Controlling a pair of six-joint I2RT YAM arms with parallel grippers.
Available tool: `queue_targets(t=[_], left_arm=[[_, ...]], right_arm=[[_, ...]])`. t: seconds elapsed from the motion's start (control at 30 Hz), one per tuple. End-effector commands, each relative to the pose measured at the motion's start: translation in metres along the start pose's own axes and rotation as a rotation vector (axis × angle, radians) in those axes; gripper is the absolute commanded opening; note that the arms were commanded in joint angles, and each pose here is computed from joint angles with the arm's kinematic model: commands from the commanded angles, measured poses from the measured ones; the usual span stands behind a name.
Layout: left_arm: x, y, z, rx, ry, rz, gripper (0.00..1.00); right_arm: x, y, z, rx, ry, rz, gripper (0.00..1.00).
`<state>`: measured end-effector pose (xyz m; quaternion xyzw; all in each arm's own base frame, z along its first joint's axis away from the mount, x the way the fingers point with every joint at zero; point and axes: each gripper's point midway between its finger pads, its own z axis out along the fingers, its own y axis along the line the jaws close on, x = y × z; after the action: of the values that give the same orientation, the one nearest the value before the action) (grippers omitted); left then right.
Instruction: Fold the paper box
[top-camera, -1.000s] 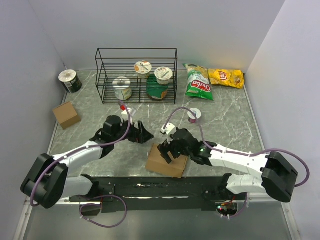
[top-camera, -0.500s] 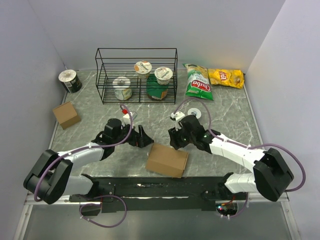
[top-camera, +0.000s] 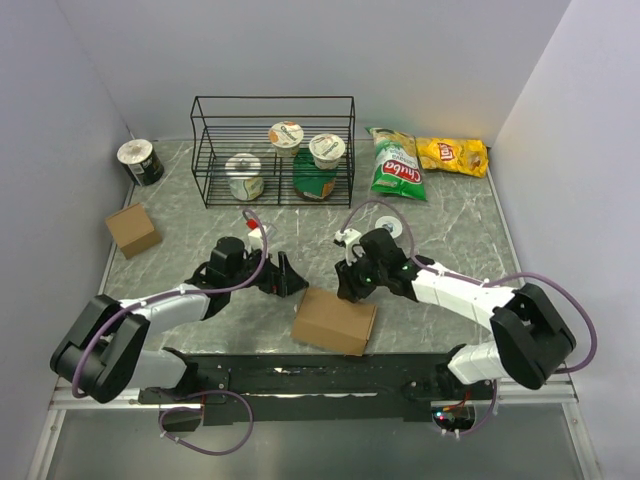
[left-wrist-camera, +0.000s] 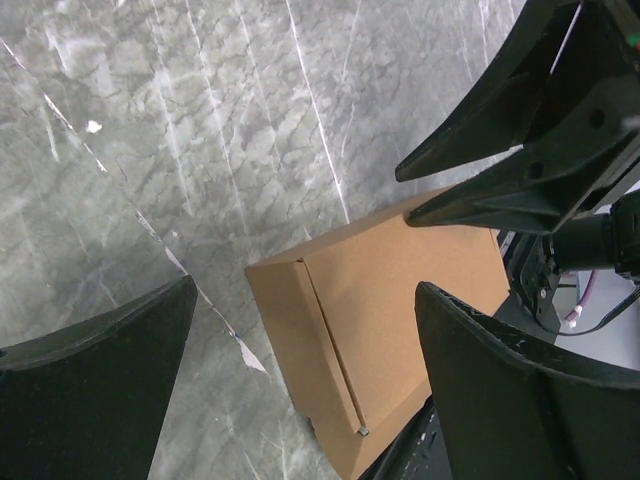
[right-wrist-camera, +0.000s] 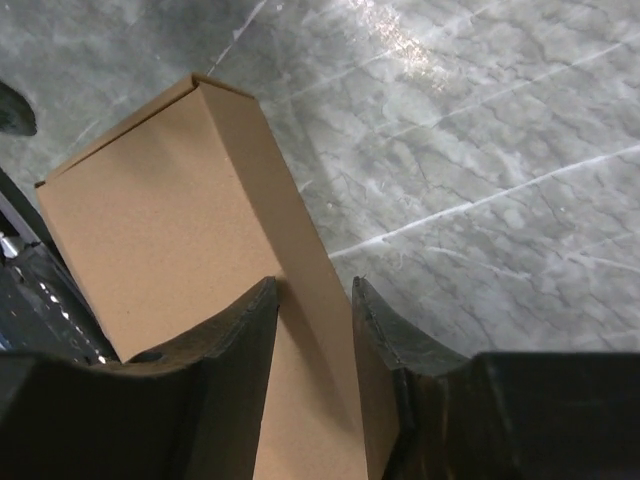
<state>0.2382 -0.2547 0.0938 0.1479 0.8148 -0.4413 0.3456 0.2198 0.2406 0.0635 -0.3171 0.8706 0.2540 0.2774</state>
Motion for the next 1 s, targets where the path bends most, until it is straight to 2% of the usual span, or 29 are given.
queue_targets(t=[0.0,0.2,0.53,0.77,0.87,0.9,0.97], left_arm=[[-0.020,-0.014,0.004,0.065,-0.039,0.065,0.97],[-0.021,-0.020,0.003,0.097,-0.044,0.093,0.97],[-0.034,-0.017,0.003,0.060,-0.092,0.086,0.96],[-0.040,-0.025,0.010,0.122,-0.130,0.023,0.96],[-0.043,-0.022,0.011,0.110,-0.147,0.023,0.96],[-0.047,-0.020,0.011,0.103,-0.157,0.017,0.96],[-0.065,-0.012,0.001,0.099,-0.220,-0.036,0.96]], right_arm=[[-0.014,-0.002,0.005,-0.024,-0.022,-0.007,0.40],[-0.010,-0.018,0.012,0.008,0.020,0.069,0.32],[-0.010,-0.034,0.022,0.040,0.067,0.106,0.32],[-0.015,-0.050,0.019,0.092,0.060,0.163,0.34],[-0.027,-0.039,0.009,0.039,-0.010,0.098,0.44],[-0.024,-0.030,0.006,-0.008,-0.022,0.077,0.58],[-0.031,-0.016,-0.006,-0.058,-0.068,0.030,0.74]])
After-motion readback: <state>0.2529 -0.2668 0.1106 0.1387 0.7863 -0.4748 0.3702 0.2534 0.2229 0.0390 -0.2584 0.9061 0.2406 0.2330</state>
